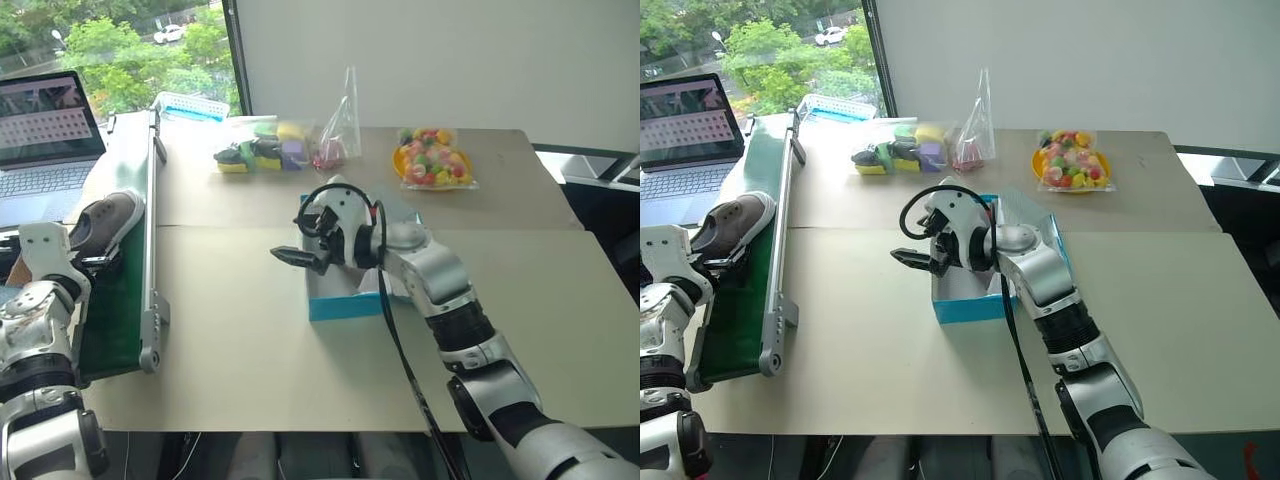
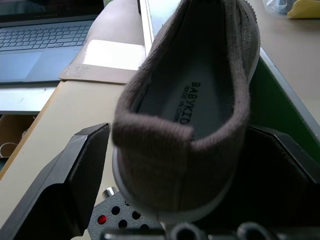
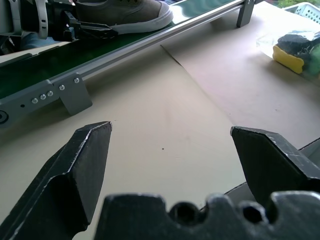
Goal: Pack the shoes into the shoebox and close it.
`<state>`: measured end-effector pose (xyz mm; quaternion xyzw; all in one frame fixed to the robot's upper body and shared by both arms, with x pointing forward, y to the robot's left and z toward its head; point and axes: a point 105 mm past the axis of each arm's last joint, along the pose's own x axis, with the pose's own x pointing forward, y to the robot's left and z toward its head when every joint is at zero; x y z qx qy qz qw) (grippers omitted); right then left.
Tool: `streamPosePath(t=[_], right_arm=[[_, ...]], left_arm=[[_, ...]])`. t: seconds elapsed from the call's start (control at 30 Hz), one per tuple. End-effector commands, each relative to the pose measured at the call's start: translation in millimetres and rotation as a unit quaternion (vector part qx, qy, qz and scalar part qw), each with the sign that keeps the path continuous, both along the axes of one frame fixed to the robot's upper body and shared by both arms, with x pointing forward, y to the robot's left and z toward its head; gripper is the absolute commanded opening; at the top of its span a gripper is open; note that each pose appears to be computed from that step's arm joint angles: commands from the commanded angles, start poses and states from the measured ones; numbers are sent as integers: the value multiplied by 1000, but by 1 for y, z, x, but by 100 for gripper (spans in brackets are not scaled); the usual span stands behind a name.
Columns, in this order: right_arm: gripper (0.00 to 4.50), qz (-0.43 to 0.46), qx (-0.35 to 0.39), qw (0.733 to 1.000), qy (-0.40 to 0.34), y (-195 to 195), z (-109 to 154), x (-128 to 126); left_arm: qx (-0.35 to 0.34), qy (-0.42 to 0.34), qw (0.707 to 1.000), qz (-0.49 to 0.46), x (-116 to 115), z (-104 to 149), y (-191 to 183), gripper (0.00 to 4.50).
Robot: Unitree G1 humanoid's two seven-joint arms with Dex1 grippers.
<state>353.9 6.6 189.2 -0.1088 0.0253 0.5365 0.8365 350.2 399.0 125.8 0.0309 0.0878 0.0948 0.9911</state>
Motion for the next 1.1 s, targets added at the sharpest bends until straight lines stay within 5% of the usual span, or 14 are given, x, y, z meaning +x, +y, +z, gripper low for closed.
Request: streamPosePath(t=[0.03,0.13,0.3,0.4,0.6,0.83,1.1], right_arm=[[450,-8,14,1000,-24,-4,16,-1],[450,-13,13,1000,-25,-6,17,0],[450,-19,12,999,-29,-8,21,2],[450,-21,34,999,-21,-8,27,2],[450,-34,195,978,59,-15,69,6],[450,-60,338,927,149,-34,106,18],[450,-99,350,917,162,-46,108,27]], left_arm=[[22,-7,1000,-5,1,10,5,376],[16,-15,1000,-21,5,12,-3,279],[20,-44,998,-42,15,34,-20,236],[23,-97,992,-76,25,73,-47,236],[6,-165,966,-198,32,128,-139,236],[-43,-179,942,-279,26,137,-220,236],[-103,-174,910,-363,24,128,-303,236]])
